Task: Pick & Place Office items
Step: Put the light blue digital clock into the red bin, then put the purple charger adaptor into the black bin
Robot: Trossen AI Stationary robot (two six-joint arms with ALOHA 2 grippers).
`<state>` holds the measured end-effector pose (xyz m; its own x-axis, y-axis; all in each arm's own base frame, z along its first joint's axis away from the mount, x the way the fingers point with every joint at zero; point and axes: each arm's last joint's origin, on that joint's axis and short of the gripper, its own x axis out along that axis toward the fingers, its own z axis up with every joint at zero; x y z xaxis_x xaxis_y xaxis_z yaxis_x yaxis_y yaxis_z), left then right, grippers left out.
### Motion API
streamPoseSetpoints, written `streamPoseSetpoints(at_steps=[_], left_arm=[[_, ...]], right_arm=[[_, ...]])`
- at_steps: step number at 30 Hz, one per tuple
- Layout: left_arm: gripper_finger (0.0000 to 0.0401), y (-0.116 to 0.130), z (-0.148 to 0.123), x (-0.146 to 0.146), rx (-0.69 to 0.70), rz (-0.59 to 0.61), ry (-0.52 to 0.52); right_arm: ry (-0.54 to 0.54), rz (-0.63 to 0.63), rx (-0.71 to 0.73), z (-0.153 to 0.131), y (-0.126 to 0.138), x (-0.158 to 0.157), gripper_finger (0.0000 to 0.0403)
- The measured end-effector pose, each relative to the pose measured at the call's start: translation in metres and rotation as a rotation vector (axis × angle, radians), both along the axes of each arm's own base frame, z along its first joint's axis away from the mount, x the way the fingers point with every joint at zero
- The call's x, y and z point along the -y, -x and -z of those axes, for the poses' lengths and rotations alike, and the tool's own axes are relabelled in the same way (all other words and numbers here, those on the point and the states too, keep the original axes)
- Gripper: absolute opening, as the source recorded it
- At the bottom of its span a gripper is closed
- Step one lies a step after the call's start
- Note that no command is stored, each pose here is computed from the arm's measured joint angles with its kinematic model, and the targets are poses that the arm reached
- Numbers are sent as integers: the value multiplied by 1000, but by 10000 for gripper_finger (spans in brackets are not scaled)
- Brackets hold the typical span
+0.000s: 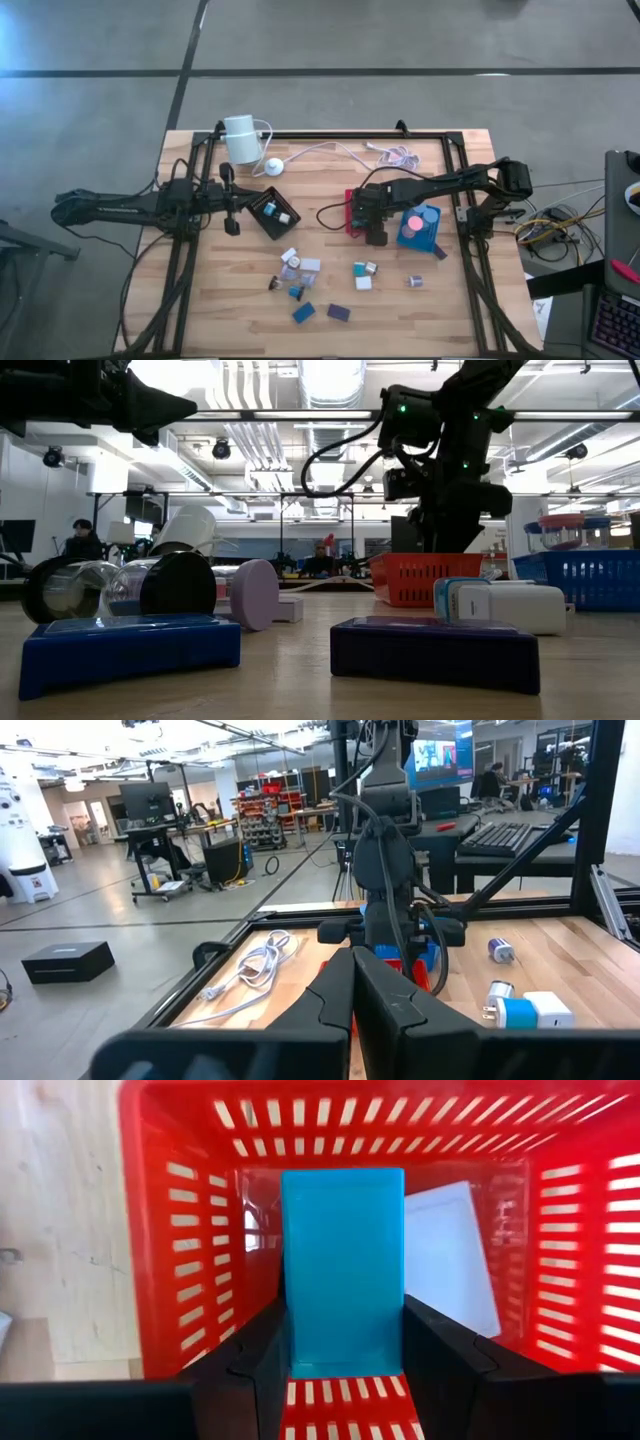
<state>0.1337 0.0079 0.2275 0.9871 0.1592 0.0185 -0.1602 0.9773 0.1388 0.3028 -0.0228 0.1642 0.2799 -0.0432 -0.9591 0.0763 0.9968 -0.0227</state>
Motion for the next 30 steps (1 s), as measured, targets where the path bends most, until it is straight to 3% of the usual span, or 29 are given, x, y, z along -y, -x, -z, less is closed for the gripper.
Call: streamPoseSetpoints(at_steps=[5,11,20,25,30], left_arm=[[12,0,0,0,0,0,0],[12,0,0,0,0,0,0],[12,0,0,0,0,0,0],[12,0,0,0,0,0,0],[12,0,0,0,-2,0,0]], right_arm=[[-2,0,-29,9,-2,0,152],[-3,3,-27,8,-1,0,189],[-13,53,48,-18,7,-1,225],[-19,42,164,-51,19,-4,226],[-40,-58,477,-88,43,-12,201]])
